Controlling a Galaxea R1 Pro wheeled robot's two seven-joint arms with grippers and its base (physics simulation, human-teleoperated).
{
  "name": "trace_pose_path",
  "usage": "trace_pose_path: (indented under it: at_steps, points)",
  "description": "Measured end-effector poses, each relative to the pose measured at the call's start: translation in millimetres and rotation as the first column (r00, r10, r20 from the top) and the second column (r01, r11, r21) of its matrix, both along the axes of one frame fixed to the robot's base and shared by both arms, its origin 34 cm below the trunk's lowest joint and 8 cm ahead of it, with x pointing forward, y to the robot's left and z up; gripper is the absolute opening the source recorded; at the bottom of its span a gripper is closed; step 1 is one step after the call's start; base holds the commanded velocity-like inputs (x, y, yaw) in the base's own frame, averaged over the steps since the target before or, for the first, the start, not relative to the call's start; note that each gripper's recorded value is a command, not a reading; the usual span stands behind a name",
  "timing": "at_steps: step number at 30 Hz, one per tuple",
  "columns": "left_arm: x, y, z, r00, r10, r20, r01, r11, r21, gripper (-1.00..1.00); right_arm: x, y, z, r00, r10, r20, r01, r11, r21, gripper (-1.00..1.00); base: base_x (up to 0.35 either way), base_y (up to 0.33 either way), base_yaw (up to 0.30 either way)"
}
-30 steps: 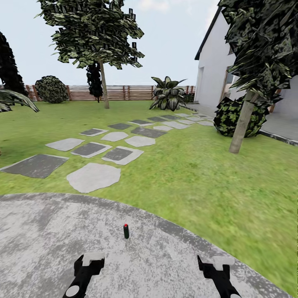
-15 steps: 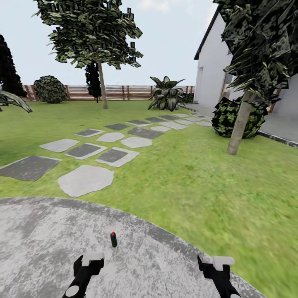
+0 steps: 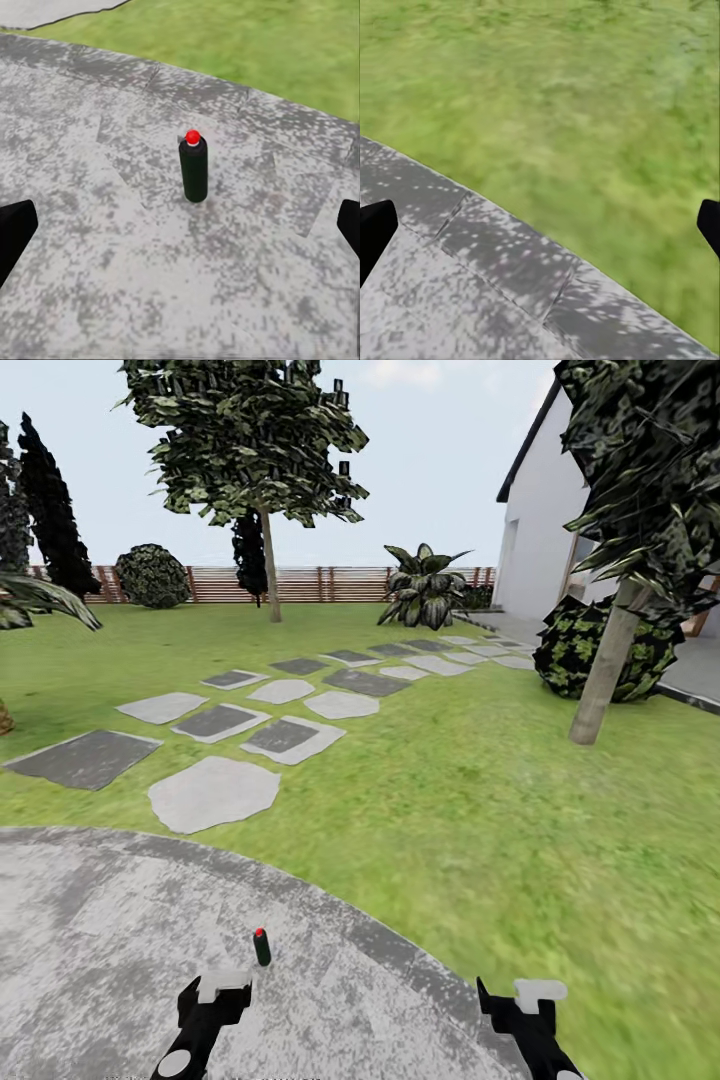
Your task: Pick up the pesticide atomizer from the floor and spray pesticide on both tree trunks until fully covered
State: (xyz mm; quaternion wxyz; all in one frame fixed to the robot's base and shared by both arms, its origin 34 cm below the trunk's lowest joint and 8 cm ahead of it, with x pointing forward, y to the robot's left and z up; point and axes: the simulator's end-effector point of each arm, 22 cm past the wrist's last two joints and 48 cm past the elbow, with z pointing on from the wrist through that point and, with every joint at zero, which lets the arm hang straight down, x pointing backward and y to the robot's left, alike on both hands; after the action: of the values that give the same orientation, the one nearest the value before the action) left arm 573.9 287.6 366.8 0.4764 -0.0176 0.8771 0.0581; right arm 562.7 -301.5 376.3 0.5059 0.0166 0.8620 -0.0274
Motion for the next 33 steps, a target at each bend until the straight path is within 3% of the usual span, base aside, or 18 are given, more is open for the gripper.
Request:
trace_pose_path:
  at_steps: [12, 33]
  points:
    - [-0.1, 0.1, -0.1, 1.000, 0.001, 0.000, -0.001, 1.000, 0.000, 1.00, 0.0, -0.1, 0.0, 1.000, 0.000, 0.000, 0.000, 1.000, 0.000, 1.00, 0.001, -0.270, 0.269]
    - [-0.2, 3.6, 0.0, 1.000, 0.007, -0.001, -0.007, 1.000, 0.002, 1.00, 0.1, -0.7, 0.2, 1.000, 0.001, 0.000, -0.001, 1.000, -0.002, 1.00, 0.177, -0.239, 0.020]
